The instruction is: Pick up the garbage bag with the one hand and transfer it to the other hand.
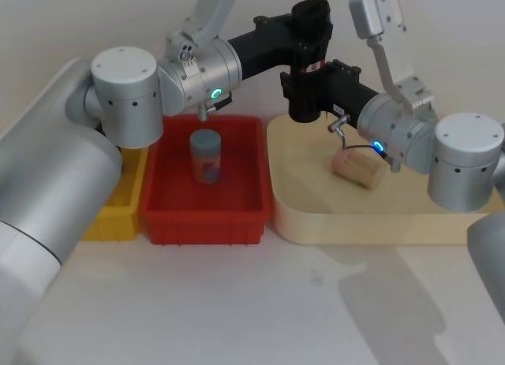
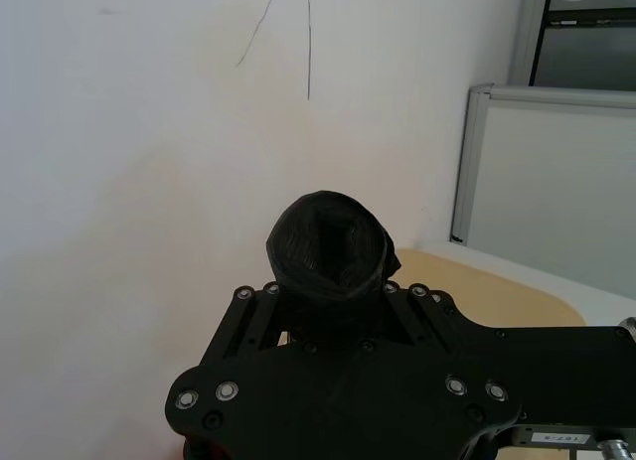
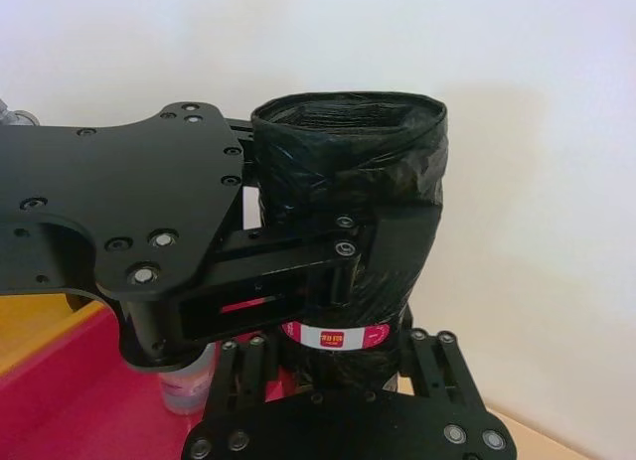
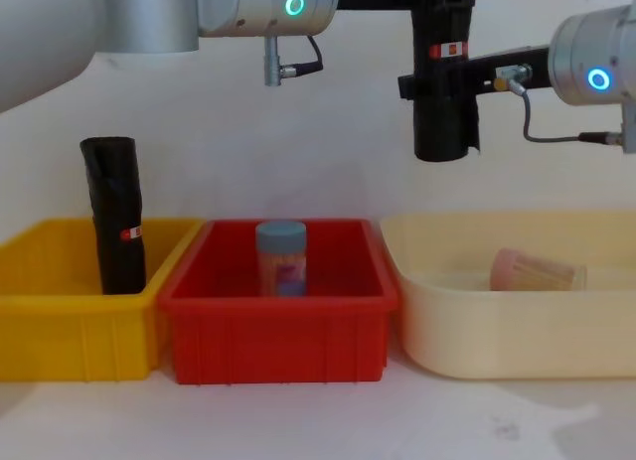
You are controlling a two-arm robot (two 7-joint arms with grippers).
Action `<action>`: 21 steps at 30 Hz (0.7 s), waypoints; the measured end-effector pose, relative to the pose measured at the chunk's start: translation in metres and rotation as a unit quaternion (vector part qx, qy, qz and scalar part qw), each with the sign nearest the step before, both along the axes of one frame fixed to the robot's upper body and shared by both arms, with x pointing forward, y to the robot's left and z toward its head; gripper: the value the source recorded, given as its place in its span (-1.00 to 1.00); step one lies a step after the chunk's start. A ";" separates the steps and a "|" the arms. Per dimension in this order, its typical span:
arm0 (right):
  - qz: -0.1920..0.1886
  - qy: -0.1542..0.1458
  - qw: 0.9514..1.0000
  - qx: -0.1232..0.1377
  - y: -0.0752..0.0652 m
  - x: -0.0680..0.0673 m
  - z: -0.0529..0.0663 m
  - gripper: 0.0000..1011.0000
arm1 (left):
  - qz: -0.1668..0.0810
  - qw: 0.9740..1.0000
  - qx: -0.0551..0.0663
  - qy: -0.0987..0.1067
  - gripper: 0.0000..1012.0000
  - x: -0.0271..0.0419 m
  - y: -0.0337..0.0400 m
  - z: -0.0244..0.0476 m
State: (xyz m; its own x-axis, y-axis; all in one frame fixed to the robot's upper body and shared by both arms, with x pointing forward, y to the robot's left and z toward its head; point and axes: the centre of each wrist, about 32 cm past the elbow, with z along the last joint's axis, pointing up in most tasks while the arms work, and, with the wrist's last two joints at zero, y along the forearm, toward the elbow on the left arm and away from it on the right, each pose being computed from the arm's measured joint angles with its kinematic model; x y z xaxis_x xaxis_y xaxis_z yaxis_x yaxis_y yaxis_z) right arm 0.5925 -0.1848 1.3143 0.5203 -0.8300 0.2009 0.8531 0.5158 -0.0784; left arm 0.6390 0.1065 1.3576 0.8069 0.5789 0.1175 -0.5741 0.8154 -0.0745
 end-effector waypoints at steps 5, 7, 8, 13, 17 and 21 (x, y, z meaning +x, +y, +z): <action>0.000 0.000 1.000 0.000 0.001 0.001 0.000 0.12 | 0.000 1.000 0.000 0.000 -0.32 0.0000 0.0000 0.0000; 0.000 -0.001 1.000 0.000 0.001 0.001 0.000 0.12 | 0.000 1.000 0.000 0.000 -0.32 0.0000 0.0000 0.0000; 0.000 -0.001 1.000 0.000 0.001 0.001 0.000 0.12 | 0.000 1.000 0.000 0.000 -0.32 0.0000 0.0000 0.0000; 0.000 -0.001 1.000 0.000 0.002 0.002 0.000 0.12 | 0.000 1.000 0.000 0.000 -0.32 0.0000 0.0000 0.0000; 0.000 -0.001 1.000 0.000 0.002 0.002 0.000 0.12 | 0.000 1.000 0.000 0.000 -0.32 0.0000 0.0000 0.0000; 0.000 -0.001 1.000 0.000 0.003 0.002 0.000 0.12 | 0.000 1.000 0.000 0.000 -0.25 0.0000 -0.0001 0.0000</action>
State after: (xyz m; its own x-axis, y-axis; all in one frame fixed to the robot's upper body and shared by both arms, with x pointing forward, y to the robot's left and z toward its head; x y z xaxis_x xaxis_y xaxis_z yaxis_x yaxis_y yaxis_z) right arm 0.5945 -0.1822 1.3146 0.5190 -0.8303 0.2030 0.8538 0.5149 -0.0766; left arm 0.6389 0.1063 1.3576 0.8073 0.5783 0.1175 -0.5735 0.8158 -0.0746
